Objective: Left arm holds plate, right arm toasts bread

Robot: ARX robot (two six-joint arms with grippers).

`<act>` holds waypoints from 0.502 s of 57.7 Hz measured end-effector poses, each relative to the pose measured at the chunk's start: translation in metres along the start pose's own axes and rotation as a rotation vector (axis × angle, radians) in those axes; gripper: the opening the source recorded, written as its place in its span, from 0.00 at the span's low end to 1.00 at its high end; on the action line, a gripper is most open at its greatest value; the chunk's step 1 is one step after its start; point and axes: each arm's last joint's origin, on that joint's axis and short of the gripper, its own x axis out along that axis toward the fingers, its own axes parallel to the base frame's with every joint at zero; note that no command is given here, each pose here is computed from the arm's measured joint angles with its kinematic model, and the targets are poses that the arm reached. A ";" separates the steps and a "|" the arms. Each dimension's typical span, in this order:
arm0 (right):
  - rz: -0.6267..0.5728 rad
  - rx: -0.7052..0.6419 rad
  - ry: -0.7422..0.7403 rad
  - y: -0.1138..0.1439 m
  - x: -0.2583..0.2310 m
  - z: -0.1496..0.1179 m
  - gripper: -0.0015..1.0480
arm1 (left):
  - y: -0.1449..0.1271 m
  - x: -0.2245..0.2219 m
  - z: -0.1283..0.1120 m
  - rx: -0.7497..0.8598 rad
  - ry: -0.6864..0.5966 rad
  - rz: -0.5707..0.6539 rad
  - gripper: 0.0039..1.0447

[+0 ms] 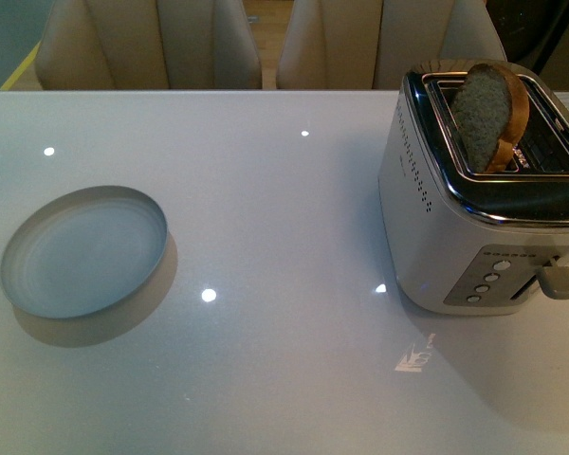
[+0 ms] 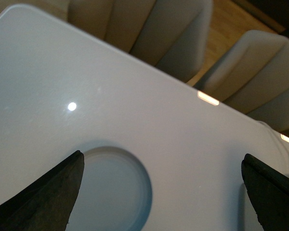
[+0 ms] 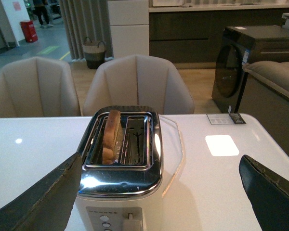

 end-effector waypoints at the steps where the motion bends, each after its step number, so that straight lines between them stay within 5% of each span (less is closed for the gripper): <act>1: 0.000 0.000 0.000 0.000 0.000 0.000 0.91 | -0.005 0.000 -0.001 0.003 0.004 -0.007 0.93; 14: 0.000 0.000 0.000 0.000 0.000 0.000 0.91 | -0.032 0.004 -0.014 0.041 0.045 -0.047 0.93; 22: 0.000 0.000 0.000 0.000 0.000 0.000 0.91 | -0.017 -0.006 -0.037 0.289 -0.401 0.156 0.68; 29: 0.000 0.000 0.000 0.000 0.000 0.000 0.91 | -0.003 -0.025 -0.065 0.358 -0.495 0.168 0.46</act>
